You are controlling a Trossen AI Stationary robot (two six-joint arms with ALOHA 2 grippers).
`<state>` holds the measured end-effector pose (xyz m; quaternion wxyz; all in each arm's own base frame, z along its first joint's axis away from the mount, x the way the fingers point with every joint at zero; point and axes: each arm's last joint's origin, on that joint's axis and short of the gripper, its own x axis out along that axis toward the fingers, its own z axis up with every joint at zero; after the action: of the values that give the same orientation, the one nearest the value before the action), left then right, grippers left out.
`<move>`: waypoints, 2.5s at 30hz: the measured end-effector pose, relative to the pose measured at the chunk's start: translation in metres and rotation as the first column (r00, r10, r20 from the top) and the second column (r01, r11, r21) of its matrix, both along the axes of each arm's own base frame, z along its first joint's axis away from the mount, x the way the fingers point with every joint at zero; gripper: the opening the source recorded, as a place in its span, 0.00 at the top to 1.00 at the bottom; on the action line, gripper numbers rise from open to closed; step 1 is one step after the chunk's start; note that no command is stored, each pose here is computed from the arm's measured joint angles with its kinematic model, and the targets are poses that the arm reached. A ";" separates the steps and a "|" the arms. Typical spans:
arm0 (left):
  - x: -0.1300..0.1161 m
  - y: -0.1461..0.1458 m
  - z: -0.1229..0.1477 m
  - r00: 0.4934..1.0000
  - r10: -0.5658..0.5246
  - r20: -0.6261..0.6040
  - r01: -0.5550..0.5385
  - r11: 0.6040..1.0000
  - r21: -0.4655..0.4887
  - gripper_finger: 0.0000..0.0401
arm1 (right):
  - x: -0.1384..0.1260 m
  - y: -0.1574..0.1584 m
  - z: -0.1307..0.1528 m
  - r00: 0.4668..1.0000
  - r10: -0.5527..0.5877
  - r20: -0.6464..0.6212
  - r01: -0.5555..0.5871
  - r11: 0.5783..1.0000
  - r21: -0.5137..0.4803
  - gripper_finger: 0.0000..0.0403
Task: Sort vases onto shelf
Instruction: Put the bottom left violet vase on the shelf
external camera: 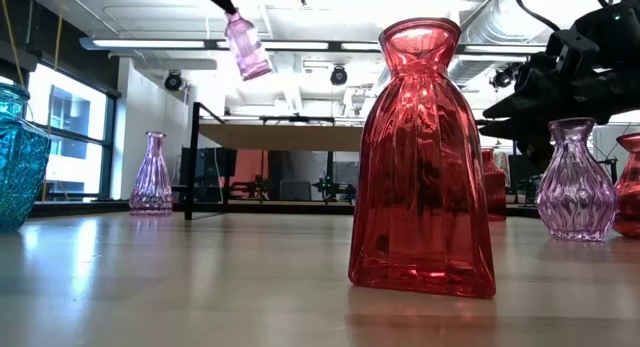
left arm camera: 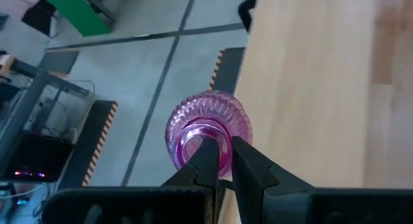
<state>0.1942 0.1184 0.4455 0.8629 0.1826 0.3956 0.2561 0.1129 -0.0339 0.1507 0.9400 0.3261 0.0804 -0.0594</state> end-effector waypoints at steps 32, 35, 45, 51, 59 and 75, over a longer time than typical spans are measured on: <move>0.028 0.062 -0.057 0.986 0.058 -0.155 -0.104 0.947 -0.305 0.96 | 0.000 0.000 0.000 1.000 0.000 0.000 0.000 1.000 0.000 0.73; 0.028 0.062 -0.056 0.986 0.058 -0.154 -0.103 0.947 -0.304 0.96 | 0.000 0.000 0.000 1.000 0.000 0.000 0.000 1.000 0.000 0.73; 0.027 0.067 -0.059 0.983 0.077 -0.167 -0.125 0.944 -0.304 0.96 | 0.000 0.000 0.000 1.000 0.000 0.000 0.000 1.000 0.000 0.73; 0.029 0.068 -0.062 0.981 0.074 -0.180 -0.128 0.941 -0.313 0.96 | 0.000 0.000 0.000 1.000 0.000 0.000 0.000 1.000 0.000 0.73; 0.029 0.069 -0.063 0.980 0.084 -0.178 -0.138 0.938 -0.317 0.96 | 0.000 0.000 0.000 1.000 0.000 0.000 0.000 1.000 0.000 0.73; 0.029 0.072 -0.063 0.981 0.081 -0.174 -0.131 0.944 -0.303 0.89 | 0.000 0.000 0.000 1.000 0.000 0.000 0.000 1.000 0.000 0.73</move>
<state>0.2232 0.1908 0.3828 0.8315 0.0417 0.5080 0.2208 0.1129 -0.0340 0.1507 0.9400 0.3261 0.0805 -0.0595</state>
